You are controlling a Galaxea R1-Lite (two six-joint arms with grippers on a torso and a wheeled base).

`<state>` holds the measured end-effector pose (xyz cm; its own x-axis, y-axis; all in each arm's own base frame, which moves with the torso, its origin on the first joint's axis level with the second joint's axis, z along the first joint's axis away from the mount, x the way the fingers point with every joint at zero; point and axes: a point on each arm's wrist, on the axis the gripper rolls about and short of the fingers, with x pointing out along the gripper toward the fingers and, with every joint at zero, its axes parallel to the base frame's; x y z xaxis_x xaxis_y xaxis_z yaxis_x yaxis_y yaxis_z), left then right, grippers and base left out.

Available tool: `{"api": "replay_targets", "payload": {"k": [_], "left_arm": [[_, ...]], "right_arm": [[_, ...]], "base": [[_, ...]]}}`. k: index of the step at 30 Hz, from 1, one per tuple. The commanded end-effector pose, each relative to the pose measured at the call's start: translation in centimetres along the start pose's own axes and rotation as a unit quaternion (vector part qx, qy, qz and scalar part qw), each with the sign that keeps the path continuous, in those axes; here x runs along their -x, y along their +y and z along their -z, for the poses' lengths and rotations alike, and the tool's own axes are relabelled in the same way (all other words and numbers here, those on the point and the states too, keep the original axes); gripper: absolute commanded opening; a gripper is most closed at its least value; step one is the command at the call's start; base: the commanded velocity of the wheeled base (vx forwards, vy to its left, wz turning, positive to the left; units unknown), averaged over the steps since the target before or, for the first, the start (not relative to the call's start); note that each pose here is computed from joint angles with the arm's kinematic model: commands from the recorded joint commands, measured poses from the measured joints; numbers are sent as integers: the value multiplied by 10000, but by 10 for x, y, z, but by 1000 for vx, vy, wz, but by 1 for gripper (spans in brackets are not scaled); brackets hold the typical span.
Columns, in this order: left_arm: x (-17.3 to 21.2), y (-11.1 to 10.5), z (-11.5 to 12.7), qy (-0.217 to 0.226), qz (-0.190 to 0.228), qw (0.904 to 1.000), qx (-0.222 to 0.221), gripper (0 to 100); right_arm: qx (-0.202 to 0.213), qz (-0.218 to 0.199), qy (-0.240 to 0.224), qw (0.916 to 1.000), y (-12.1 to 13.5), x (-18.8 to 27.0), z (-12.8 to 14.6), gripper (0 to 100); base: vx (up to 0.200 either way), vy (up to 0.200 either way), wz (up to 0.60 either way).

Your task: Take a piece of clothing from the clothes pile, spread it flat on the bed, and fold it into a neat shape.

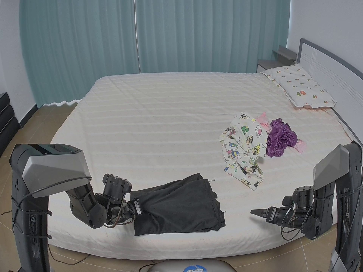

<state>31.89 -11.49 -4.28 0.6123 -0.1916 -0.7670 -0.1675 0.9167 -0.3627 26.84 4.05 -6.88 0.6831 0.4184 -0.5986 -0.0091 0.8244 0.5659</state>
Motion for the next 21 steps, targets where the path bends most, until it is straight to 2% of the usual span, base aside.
{"api": "replay_targets", "payload": {"k": [1,2,21], "left_arm": [[-1,1,-3,-47,2,10000,37,0],[-1,1,-5,-76,2,9999,103,0],[-4,11,-19,-213,-88,9993,308,0]], "right_arm": [[-1,-1,8,10000,0,0,0,100],[-1,-1,8,10000,0,0,0,100],[-1,-1,8,10000,0,0,0,100]], "base": [[0,0,0],[0,0,0],[0,200,0]]}}
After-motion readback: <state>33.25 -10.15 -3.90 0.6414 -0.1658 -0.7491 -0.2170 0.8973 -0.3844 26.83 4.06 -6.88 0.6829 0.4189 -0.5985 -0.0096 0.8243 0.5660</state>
